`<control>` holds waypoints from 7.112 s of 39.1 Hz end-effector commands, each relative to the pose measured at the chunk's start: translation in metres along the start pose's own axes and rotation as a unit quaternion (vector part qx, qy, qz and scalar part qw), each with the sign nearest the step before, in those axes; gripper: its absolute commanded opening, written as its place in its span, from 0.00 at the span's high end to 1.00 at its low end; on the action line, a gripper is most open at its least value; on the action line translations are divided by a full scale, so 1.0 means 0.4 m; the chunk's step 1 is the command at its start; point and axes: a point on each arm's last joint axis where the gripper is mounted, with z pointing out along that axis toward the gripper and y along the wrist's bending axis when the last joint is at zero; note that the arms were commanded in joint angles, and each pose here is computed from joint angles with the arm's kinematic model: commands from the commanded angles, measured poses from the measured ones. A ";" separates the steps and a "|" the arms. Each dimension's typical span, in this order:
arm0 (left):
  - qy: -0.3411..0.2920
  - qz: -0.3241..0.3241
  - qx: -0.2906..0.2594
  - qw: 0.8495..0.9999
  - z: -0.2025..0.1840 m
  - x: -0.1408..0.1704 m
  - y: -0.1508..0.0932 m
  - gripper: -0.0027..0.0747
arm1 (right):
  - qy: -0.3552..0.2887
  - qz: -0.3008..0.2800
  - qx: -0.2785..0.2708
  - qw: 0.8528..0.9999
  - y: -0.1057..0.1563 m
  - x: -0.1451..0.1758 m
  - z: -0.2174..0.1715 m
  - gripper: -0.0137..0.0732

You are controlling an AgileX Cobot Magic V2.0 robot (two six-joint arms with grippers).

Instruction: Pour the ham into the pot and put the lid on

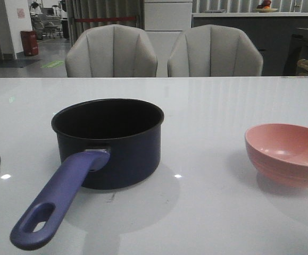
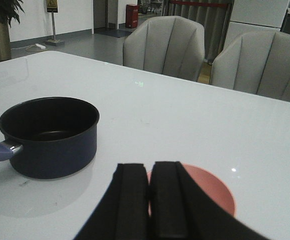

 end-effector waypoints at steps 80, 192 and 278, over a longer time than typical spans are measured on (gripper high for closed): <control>-0.217 0.318 0.104 0.917 -0.448 0.137 -0.484 0.73 | -0.044 -0.004 0.009 0.999 -0.005 -0.038 -0.004 0.65; -0.129 0.366 0.121 0.914 -0.325 0.196 -0.577 0.18 | -0.044 -0.004 0.009 0.999 -0.005 -0.038 -0.004 0.65; -0.609 0.317 0.200 0.699 -0.330 0.816 0.124 0.36 | -0.044 -0.004 0.009 0.999 -0.005 -0.038 -0.004 0.65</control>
